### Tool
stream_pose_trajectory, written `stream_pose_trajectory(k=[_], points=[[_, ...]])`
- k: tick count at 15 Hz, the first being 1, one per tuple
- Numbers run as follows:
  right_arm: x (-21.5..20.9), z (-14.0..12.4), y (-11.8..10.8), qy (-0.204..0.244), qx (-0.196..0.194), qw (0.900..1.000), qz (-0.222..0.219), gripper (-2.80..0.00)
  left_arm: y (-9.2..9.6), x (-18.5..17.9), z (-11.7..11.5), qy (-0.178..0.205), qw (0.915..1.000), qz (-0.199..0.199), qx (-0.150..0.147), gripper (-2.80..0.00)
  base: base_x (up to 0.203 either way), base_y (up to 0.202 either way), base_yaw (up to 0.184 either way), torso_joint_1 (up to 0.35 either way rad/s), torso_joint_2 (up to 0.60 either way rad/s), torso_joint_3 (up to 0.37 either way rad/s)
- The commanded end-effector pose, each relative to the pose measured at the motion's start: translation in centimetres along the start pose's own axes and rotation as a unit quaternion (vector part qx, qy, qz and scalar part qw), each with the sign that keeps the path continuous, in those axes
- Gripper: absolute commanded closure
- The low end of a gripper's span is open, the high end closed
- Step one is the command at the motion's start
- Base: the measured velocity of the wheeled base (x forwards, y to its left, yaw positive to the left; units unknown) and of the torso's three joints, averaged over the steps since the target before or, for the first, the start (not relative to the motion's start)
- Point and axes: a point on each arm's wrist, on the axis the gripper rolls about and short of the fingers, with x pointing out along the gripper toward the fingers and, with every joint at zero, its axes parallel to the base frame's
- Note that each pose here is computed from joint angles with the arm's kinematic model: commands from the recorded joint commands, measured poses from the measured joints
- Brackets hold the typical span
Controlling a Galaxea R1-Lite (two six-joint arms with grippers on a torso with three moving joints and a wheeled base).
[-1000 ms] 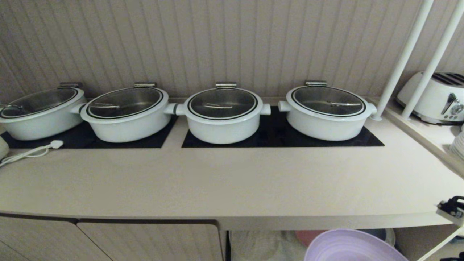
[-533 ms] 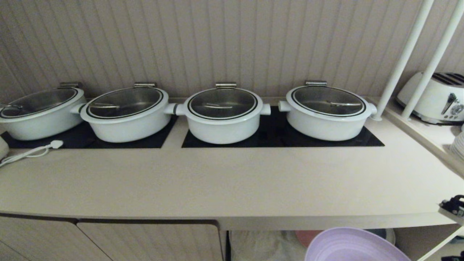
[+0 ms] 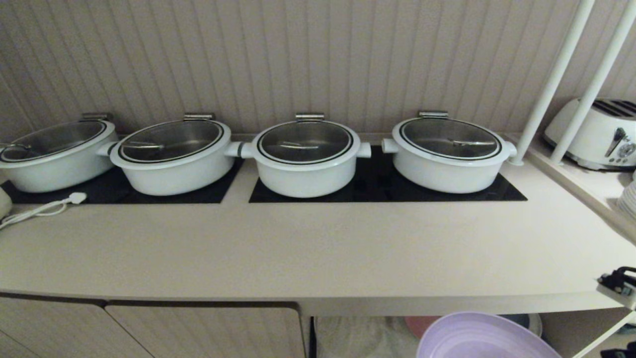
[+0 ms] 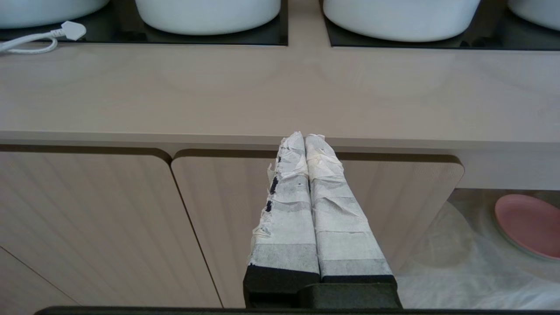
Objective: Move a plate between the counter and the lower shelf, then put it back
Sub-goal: Put the plate in the cupboard
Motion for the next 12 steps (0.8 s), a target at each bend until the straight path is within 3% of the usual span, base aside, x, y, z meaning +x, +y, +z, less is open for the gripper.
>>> stream_pose_trajectory(k=[1, 9, 12], points=[[0.15, 0.15, 0.0, 0.006, 0.001, 1.0, 0.0, 0.0, 0.0, 0.01, 0.01, 0.0, 1.0, 0.0, 0.0, 0.0, 0.0, 0.0, 0.0, 0.0, 0.0, 0.0], [0.07, 0.0, 0.02, 0.008, 0.0, 1.0, -0.001, 0.0, 0.0, 0.01, 0.01, 0.0, 1.0, 0.0, 0.0, 0.0, 0.0, 0.0, 0.0, -0.002, 0.0, 0.003], [0.06, -0.07, 0.01, 0.008, 0.0, 1.0, -0.001, 0.0, 0.0, 0.01, 0.01, 0.0, 1.0, 0.0, 0.0, 0.0, 0.0, 0.0, 0.0, -0.132, 0.29, 0.143]])
